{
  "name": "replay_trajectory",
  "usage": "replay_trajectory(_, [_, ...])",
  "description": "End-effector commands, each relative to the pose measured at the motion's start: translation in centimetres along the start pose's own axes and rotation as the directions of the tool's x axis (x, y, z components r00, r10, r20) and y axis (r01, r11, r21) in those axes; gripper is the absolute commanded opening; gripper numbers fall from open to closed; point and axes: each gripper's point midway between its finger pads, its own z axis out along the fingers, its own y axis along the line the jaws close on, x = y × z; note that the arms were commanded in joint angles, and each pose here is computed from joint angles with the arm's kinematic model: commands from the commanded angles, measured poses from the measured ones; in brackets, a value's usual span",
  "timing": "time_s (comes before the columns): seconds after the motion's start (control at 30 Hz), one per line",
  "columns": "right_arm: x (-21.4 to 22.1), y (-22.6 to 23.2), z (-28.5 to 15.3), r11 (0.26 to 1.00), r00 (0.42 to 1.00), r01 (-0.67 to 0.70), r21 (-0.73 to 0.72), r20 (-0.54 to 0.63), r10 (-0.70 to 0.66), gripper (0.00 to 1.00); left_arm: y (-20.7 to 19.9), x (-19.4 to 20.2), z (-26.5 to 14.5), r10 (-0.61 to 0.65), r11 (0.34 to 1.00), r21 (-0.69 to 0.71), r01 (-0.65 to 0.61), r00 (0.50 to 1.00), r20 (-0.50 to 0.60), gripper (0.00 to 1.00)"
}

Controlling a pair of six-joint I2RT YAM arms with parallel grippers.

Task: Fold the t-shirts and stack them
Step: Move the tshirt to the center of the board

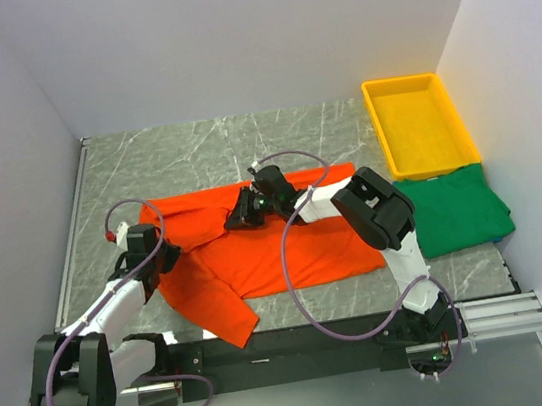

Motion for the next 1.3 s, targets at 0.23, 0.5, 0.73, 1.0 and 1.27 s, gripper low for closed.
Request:
replay_trajectory(0.23, [-0.6, 1.2, 0.3, 0.999, 1.000, 0.023, -0.028, 0.021, -0.022, 0.25, -2.3, -1.0, -1.9, -0.040, 0.998, 0.056, 0.040, 0.999, 0.011, 0.01])
replay_trajectory(0.5, [-0.8, 1.6, -0.2, 0.999, 0.999, 0.038, -0.025, 0.036, -0.037, 0.30, -2.9, -0.9, -3.4, -0.086, 0.993, 0.079, 0.086, 0.996, 0.000, 0.01])
replay_trajectory(0.73, [-0.9, 1.4, -0.7, 0.999, 0.998, 0.046, -0.007, 0.045, -0.046, 0.34, -2.1, 0.4, -3.3, -0.112, 0.991, 0.069, 0.115, 0.993, -0.037, 0.01])
replay_trajectory(1.0, [-1.4, 1.2, -1.5, 0.997, 0.995, 0.069, 0.018, 0.068, -0.071, 0.35, -1.7, 1.8, -3.0, -0.135, 0.988, 0.069, 0.140, 0.988, -0.076, 0.04])
replay_trajectory(1.27, [-2.2, 1.5, -2.6, 0.989, 0.986, 0.133, 0.060, 0.090, -0.138, 0.38, -0.2, 3.1, -2.4, -0.145, 0.989, 0.020, 0.147, 0.985, -0.095, 0.06])
